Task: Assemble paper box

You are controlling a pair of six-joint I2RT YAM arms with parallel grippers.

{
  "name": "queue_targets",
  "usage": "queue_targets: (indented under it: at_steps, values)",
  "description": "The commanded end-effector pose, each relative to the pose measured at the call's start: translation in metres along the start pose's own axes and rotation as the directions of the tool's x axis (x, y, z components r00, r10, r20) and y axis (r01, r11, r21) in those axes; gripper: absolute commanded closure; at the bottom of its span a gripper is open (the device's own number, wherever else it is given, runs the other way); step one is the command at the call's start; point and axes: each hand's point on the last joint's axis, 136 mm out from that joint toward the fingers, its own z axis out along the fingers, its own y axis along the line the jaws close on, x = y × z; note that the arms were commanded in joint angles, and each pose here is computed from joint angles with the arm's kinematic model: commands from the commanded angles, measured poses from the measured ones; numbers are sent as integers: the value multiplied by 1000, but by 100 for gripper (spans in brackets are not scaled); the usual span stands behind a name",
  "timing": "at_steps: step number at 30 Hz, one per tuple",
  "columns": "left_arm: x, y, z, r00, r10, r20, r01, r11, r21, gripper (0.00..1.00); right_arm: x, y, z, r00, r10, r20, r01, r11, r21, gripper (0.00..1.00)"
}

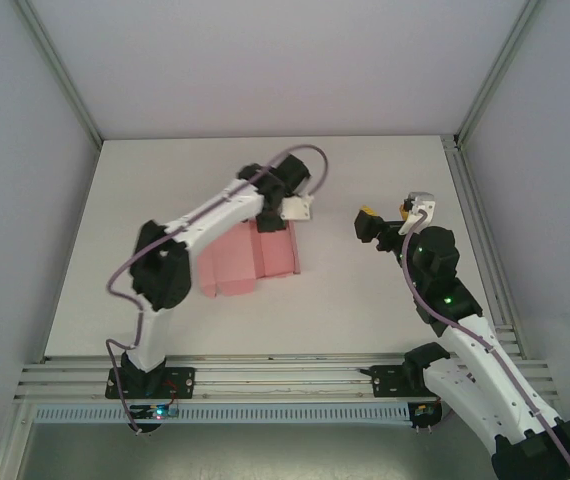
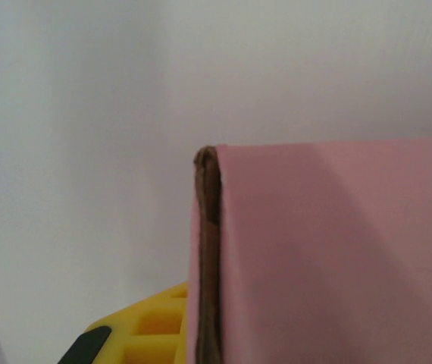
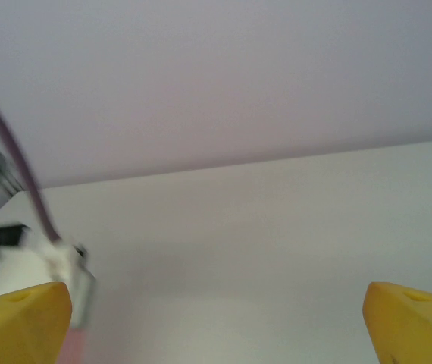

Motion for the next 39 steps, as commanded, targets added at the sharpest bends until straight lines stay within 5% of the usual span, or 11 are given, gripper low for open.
queue_targets:
  at_steps: [1,3,8,10,11,19,22,25,29,32,39]
  values:
    - [13,-8,17,965,176,-194,-174,984,27,100,3,0,0,999,41,-26,-42,999,-18,2]
    - [2,-12,27,958,204,-202,-202,979,31,100,6,-2,1,998,44,-32,-45,999,-16,2]
    - [-15,-17,22,971,203,-127,-199,979,41,59,15,-7,6,996,44,-73,-45,999,-4,2]
    - [-20,-18,11,977,197,-86,-194,980,46,10,19,-10,9,995,45,-92,-44,999,8,2]
    - [-24,-15,4,981,183,-61,-182,983,29,0,22,-11,12,993,43,-106,-42,999,11,2]
    - [-55,29,-76,946,-106,305,147,983,-113,0,43,9,32,967,-33,-253,5,994,-110,2]
    - [-41,74,-122,792,-371,484,503,846,-176,0,63,29,46,929,-99,-356,23,977,-212,2]
    - [30,114,-144,464,-667,583,873,455,-174,0,91,52,64,862,-262,-434,132,943,-307,2]
    - [141,94,-112,36,-855,517,999,17,-41,0,135,88,93,703,-498,-507,269,847,-459,6]
    - [199,60,-88,-195,-876,442,979,-199,36,0,165,108,113,577,-634,-516,332,758,-561,12]
    - [258,6,-73,-364,-828,426,922,-384,43,0,223,111,147,323,-738,-593,364,675,-641,29]
